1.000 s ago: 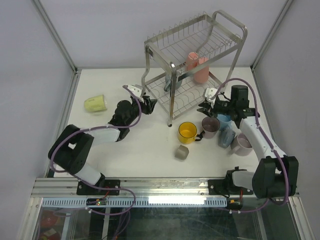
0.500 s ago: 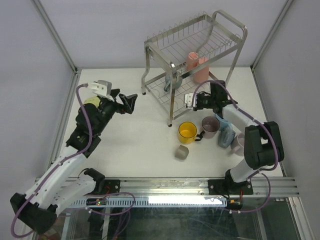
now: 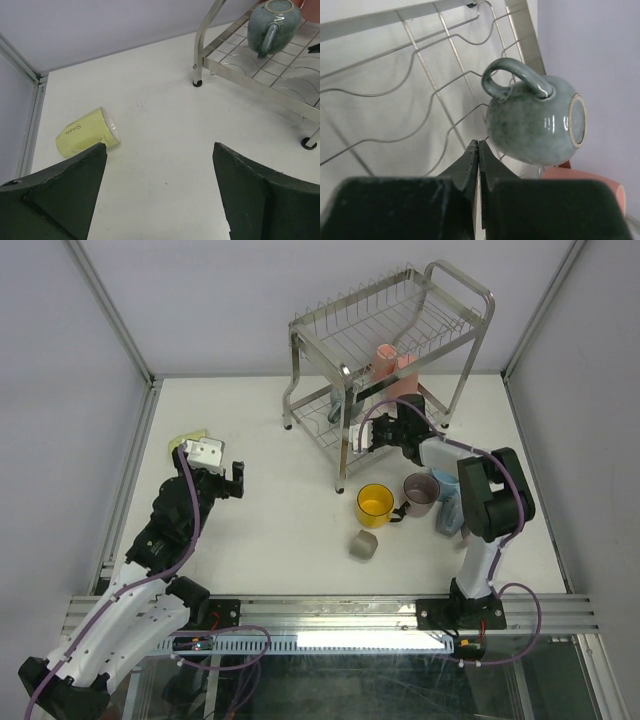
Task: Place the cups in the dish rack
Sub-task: Turn the cup upside down in the dish rack, then adjust the cup in the dish rack.
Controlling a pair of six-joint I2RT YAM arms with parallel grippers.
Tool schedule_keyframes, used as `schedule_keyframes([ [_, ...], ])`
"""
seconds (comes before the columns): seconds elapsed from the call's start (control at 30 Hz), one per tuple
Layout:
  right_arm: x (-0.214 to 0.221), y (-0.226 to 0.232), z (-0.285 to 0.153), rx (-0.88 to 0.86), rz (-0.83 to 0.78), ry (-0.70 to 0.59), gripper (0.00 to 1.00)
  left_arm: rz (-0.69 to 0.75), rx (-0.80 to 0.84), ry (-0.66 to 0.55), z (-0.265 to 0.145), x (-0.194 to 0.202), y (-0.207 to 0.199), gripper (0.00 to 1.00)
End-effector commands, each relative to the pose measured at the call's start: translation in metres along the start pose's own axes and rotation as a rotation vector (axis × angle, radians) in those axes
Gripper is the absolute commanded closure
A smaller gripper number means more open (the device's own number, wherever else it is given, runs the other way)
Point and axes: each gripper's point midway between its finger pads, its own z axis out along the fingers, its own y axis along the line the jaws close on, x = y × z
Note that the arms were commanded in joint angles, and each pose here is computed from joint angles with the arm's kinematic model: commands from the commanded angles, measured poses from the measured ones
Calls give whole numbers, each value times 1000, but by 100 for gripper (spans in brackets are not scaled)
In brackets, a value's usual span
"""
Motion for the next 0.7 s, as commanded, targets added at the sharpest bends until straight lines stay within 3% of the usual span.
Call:
schedule_keyframes([
  [0.0, -4, -43, 14, 93, -140, -28, 100, 19, -39, -49, -1, -14, 10, 15],
  [0.53, -25, -56, 46, 65, -23, -233, 97, 37, -43, -14, 4, -5, 10, 15],
  [0.67, -25, -63, 55, 70, 12, -235, 96, 40, -44, -9, 4, -3, 10, 14],
])
